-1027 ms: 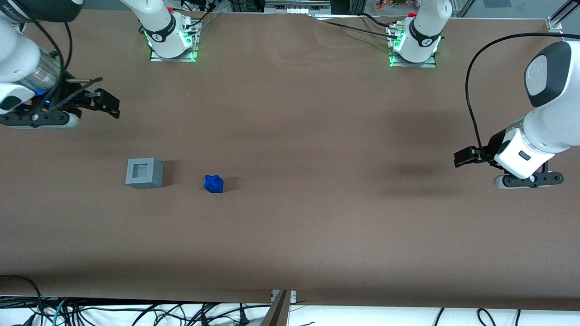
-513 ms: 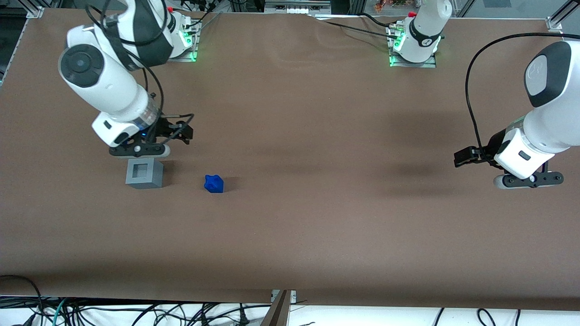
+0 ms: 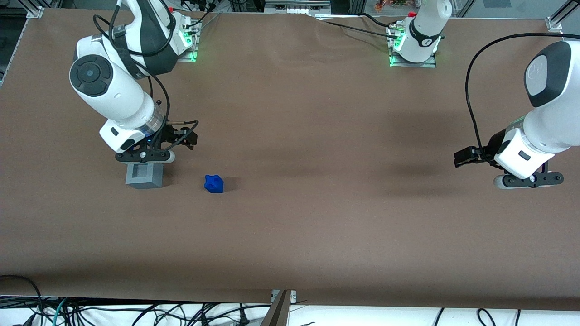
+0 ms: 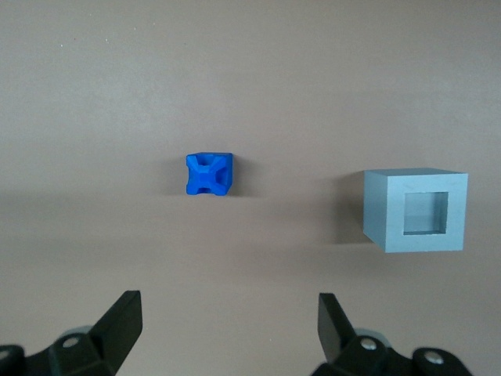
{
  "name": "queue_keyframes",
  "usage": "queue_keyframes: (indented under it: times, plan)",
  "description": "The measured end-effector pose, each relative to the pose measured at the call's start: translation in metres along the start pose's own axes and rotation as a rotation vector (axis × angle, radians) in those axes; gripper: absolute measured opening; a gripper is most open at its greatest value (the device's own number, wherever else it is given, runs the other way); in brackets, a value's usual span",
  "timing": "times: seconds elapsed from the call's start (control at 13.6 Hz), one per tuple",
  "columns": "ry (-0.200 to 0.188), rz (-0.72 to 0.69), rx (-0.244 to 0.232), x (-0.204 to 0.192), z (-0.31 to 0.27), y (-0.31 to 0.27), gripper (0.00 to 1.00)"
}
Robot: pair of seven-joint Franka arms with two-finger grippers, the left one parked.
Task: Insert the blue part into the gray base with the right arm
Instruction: 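Reach the right gripper down to the blue block and close on it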
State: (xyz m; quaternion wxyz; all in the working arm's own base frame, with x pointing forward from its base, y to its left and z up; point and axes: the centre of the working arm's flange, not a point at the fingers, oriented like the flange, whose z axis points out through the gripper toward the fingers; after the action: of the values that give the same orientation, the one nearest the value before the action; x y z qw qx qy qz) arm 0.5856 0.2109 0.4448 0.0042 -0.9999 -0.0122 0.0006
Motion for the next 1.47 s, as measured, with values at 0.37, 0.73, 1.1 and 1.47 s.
queue_keyframes:
  times: [0.37,0.73,1.1,1.47]
  plan:
    - [0.015,0.02,0.019,0.018,0.043,-0.009,0.99]
    - [0.052,0.05,0.052,0.033,0.115,-0.039,0.99]
    - [0.057,0.068,0.063,0.042,0.185,-0.037,0.99]
    - [0.064,0.072,0.069,0.042,0.205,-0.037,0.87]
